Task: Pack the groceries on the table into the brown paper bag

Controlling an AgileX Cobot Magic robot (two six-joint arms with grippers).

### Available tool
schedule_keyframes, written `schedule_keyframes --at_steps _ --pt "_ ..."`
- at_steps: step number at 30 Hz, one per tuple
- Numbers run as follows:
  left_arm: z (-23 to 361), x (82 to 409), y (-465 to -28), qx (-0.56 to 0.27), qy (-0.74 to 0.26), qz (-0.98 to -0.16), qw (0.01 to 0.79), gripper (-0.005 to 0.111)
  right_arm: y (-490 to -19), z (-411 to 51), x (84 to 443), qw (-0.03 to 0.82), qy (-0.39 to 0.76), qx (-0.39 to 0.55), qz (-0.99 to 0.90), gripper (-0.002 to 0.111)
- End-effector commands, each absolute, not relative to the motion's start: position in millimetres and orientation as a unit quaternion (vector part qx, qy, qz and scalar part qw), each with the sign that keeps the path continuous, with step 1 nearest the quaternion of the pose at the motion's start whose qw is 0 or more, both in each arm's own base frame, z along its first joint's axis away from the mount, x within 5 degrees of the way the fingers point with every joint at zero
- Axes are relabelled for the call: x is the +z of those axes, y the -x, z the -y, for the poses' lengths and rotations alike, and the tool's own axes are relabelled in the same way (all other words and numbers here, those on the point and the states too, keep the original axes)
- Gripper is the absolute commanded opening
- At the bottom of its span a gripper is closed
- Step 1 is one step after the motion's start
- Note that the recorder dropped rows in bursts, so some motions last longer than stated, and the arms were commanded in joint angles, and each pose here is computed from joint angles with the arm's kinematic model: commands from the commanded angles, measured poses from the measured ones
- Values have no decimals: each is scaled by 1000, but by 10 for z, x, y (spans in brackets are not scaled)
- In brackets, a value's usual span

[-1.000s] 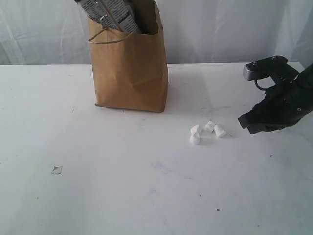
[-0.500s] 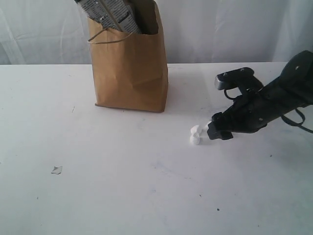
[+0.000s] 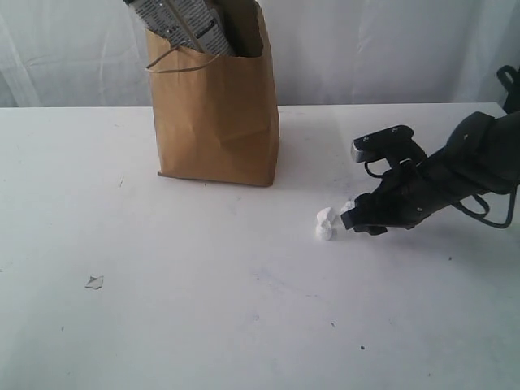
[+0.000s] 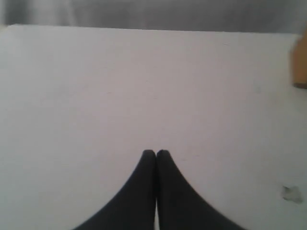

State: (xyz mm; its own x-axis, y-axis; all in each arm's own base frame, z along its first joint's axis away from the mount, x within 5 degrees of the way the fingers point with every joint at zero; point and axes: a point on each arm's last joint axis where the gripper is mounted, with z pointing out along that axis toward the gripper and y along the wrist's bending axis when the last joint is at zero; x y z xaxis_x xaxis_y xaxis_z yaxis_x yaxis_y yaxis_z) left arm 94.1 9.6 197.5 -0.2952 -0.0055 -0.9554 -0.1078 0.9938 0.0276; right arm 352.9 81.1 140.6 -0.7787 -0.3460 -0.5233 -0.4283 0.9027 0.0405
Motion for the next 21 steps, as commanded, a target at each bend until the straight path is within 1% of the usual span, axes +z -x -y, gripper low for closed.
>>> schedule_keyframes --at_steps 1,3,7,15,18,21 --pt "49 1952 -932 14 -60 -805 590 0 -3576 -808 1372 274 206 67 -937 47" --pt "33 1953 -933 21 -55 -805 591 0 -3577 -808 1349 271 206 67 -938 42" --pt "2 1957 -934 34 -44 -804 592 0 -3562 -815 1328 261 209 72 -940 27" --pt "0 1957 -934 35 -43 -804 592 0 -3513 -837 1325 238 214 89 -943 0" --pt "0 1957 -934 35 -43 -804 592 0 -3475 -851 1394 231 219 100 -943 0" --pt "5 1956 -934 33 -45 -804 592 0 -3432 -863 1535 234 224 109 -940 0"
